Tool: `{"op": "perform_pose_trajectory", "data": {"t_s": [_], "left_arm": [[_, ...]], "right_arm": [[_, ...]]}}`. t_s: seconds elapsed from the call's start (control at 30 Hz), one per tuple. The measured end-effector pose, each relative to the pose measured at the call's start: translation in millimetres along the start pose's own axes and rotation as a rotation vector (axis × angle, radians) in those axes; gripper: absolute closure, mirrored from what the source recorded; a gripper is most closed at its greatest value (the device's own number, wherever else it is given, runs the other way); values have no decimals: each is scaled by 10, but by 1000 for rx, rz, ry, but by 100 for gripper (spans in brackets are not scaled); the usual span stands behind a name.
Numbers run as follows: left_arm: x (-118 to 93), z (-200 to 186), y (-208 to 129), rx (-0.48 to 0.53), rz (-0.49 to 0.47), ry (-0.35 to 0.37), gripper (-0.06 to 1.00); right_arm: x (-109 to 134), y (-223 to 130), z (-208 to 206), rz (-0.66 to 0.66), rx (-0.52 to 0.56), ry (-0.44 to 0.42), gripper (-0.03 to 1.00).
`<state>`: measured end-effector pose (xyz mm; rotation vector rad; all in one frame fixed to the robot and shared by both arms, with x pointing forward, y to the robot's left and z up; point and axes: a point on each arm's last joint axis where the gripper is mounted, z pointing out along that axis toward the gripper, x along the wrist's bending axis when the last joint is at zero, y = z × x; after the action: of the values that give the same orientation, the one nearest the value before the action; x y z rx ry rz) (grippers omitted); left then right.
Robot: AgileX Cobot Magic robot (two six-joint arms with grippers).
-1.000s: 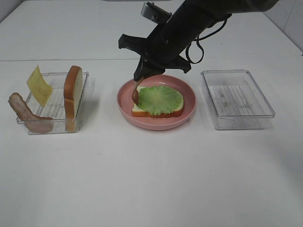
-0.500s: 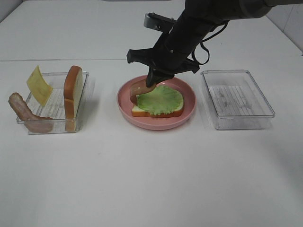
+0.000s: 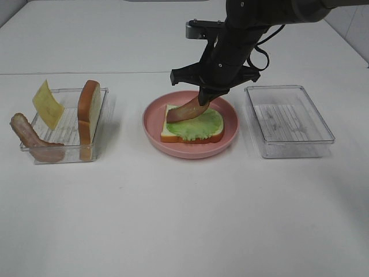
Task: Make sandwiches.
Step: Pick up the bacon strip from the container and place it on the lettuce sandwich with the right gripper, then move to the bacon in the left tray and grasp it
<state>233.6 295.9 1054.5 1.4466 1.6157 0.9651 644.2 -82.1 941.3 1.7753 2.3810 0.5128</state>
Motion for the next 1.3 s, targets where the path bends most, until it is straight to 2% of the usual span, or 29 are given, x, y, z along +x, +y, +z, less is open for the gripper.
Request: {"op": "perform_pose_trajectory", "data": {"t_s": [0.43, 0.6, 0.67, 0.7, 0.73, 0.77, 0.83, 0.87, 0.9, 0.93, 0.97, 1.0, 1.03, 1.3], "left_arm": [[0, 0, 0, 0, 2, 0, -4], [0, 0, 0, 0, 2, 0, -4], [0, 0, 0, 0, 2, 0, -4], [0, 0, 0, 0, 2, 0, -4], [0, 0, 0, 0, 2, 0, -4], [0, 0, 0, 0, 2, 0, -4], [0, 0, 0, 0, 2, 0, -4], [0, 0, 0, 0, 2, 0, -4], [0, 0, 0, 0, 2, 0, -4], [0, 0, 0, 0, 2, 0, -4], [0, 0, 0, 0, 2, 0, -4], [0, 0, 0, 0, 2, 0, -4], [0, 0, 0, 0, 2, 0, -4], [0, 0, 0, 0, 2, 0, -4]], "right_arm": [[-1, 0, 0, 0, 0, -1, 96], [-1, 0, 0, 0, 0, -1, 90], [-1, 0, 0, 2, 0, -1, 75], [-1, 0, 0, 2, 0, -1, 75], [-1, 0, 0, 2, 0, -1, 69], [-1, 0, 0, 2, 0, -1, 69], [-4, 1, 0, -2, -1, -5, 35], [-4, 1, 0, -2, -1, -5, 35], [-5, 3, -9, -3, -3, -6, 26], [-5, 13, -49, -7, -11, -8, 13], [-5, 13, -49, -7, -11, -8, 13], [-8, 26, -103, -15, -23, -13, 5], [-10, 30, -125, -20, -26, -17, 3], [-69, 0, -377, -45, 15, -64, -1]]}}
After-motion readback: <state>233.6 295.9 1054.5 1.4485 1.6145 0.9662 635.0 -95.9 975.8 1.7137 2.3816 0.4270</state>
